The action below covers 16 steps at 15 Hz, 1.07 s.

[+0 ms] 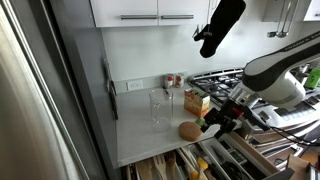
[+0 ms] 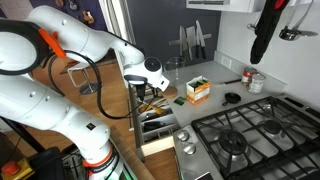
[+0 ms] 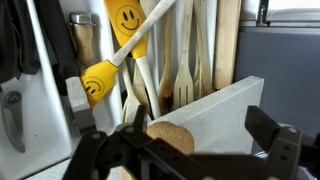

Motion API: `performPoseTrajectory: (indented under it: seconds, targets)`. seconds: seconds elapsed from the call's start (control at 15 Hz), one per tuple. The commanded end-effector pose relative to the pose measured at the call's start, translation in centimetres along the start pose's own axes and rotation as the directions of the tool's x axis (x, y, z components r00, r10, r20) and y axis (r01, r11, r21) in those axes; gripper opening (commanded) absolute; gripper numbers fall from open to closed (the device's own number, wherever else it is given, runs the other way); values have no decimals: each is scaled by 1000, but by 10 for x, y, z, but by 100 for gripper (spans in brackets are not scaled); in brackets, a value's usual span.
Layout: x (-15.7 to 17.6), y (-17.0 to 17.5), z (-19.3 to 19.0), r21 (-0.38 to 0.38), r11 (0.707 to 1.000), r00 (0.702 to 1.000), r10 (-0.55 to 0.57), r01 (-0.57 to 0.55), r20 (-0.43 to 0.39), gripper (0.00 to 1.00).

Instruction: Put the brown lid on the transparent jar

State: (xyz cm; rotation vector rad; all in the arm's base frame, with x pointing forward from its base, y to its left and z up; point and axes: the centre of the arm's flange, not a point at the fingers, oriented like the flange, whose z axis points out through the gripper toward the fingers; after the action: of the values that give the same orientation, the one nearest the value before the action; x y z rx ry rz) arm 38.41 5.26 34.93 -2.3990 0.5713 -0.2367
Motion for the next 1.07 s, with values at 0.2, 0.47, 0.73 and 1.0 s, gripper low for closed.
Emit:
performPoseTrajectory:
  seconds: [0.2,0.47,0.73,1.0]
  targets:
    - [8,27,23,171,978,992,114,-120,45,100]
    - [15,40,39,238,961,990,137,-140,31,100]
    - [18,47,58,279,952,991,133,-125,-9,100]
    - [27,62,66,281,952,989,140,-120,-50,100]
